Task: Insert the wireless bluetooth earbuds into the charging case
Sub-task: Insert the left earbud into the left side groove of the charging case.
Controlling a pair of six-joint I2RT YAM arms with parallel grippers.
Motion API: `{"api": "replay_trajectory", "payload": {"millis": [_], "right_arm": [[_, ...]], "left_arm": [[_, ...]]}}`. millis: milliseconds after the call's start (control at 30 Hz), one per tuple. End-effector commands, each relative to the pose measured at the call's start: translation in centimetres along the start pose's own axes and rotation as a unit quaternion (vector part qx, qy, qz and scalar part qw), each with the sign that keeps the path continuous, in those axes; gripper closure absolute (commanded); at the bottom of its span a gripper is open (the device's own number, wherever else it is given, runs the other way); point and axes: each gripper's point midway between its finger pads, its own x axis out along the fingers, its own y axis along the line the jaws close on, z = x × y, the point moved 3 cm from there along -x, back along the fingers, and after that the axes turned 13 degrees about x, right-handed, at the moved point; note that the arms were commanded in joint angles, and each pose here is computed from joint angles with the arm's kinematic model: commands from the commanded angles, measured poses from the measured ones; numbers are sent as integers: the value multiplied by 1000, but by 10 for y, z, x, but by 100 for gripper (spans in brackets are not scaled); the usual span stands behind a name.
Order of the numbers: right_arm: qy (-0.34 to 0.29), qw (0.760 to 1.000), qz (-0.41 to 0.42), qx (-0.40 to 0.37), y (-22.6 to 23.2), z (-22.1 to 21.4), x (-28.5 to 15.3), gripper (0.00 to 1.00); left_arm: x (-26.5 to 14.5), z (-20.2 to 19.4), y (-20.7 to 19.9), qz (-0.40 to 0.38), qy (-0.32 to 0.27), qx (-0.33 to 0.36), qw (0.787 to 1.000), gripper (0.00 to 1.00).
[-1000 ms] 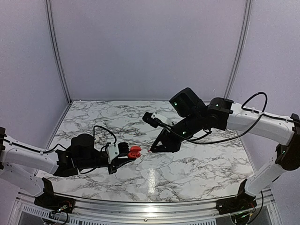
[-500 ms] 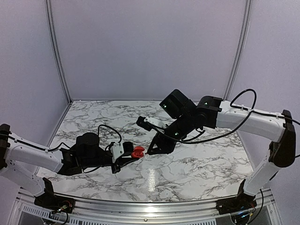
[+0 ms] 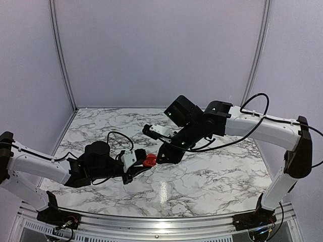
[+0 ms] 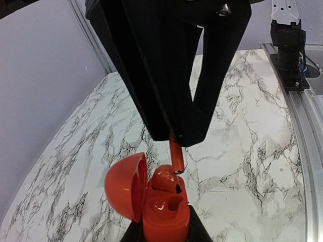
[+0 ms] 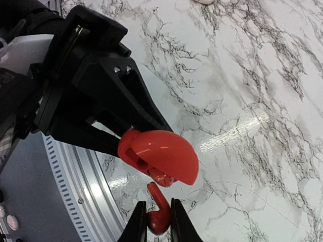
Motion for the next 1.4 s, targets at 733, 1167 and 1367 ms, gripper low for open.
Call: {"api": "replay_trajectory", "payload": {"millis": [733,1167,1367], "right_arm": [[-9,997,-73,0,-7,20,6,93],[16,996,-82,-13,-4,15,15,94],[27,996,-79,-16,-2,11,18,94]], "left_arm": [[21,5,10,33,19,0,999,100],[20,4,7,31,21,7,999,100],[19,5,7,33,18,6,999,100]]}}
